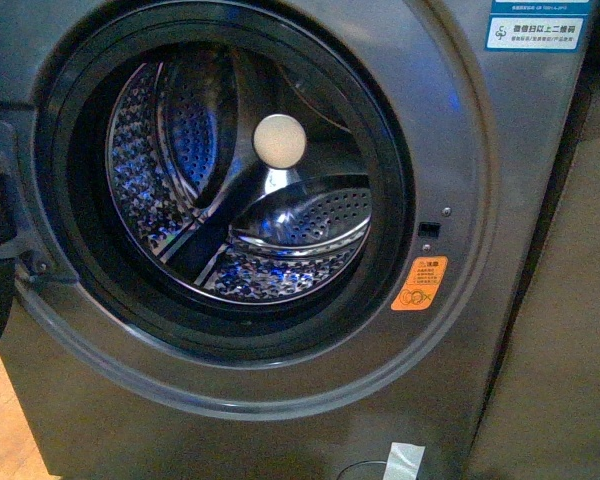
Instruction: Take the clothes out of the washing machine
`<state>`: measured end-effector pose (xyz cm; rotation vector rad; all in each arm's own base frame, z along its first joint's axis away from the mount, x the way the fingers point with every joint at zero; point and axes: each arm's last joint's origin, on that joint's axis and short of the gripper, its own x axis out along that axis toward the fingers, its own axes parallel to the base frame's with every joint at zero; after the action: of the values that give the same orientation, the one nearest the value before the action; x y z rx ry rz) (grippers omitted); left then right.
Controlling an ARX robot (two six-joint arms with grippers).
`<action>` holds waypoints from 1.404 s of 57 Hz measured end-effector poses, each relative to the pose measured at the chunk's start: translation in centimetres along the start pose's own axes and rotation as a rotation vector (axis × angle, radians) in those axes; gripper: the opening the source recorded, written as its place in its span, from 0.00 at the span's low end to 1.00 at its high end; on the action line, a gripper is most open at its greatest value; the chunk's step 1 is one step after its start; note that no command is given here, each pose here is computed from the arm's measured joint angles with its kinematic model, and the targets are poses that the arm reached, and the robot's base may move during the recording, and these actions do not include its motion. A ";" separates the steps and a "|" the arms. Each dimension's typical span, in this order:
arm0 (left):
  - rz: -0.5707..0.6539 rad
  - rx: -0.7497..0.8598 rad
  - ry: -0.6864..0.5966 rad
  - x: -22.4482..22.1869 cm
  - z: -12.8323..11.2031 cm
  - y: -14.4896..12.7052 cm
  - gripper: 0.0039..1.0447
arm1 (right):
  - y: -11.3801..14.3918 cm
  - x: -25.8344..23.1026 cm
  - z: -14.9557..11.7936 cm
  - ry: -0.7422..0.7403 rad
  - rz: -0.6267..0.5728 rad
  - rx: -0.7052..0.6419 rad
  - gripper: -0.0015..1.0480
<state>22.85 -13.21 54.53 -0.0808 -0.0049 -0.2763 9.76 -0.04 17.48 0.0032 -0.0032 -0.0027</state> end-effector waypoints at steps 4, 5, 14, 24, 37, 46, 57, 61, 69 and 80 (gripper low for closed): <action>0.034 -0.018 0.049 -0.1 -1.7 0.7 0.94 | 0.0 0.0 -0.8 0.001 0.000 0.000 0.02; 0.043 -0.024 0.064 -0.1 -2.2 0.9 0.94 | 0.0 0.0 -0.9 0.002 0.000 0.000 0.02; 0.139 -0.085 0.155 0.3 -5.5 2.4 0.94 | 0.0 0.0 -1.0 0.005 0.000 0.000 0.02; 0.187 -0.115 0.152 -1.3 -6.3 2.8 0.91 | 0.0 0.0 -1.0 0.005 0.000 0.000 0.02; 0.253 0.022 -0.071 -5.6 -13.4 5.9 0.52 | 0.0 0.0 -1.0 0.005 0.000 0.000 0.02; 0.267 0.056 -0.028 -7.4 -19.7 8.1 0.28 | 0.0 0.0 -1.0 0.005 0.000 0.000 0.02; 0.266 0.073 0.006 -9.4 -25.4 9.8 0.03 | 0.0 0.0 -1.0 0.005 0.000 0.000 0.02; 0.270 0.073 0.001 -10.5 -27.2 10.4 0.03 | 0.0 0.0 -1.0 0.005 0.000 0.000 0.02; 0.268 0.074 0.010 -11.5 -29.6 11.1 0.03 | 0.0 0.0 -1.0 0.005 0.000 0.000 0.02; 0.270 0.074 0.011 -12.7 -31.7 11.6 0.03 | 0.0 0.0 -1.0 0.005 0.000 -0.002 0.05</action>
<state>13.64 -1.19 21.85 -0.0063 0.0070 -0.0065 9.77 -0.04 16.47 0.0017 0.0013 -0.0027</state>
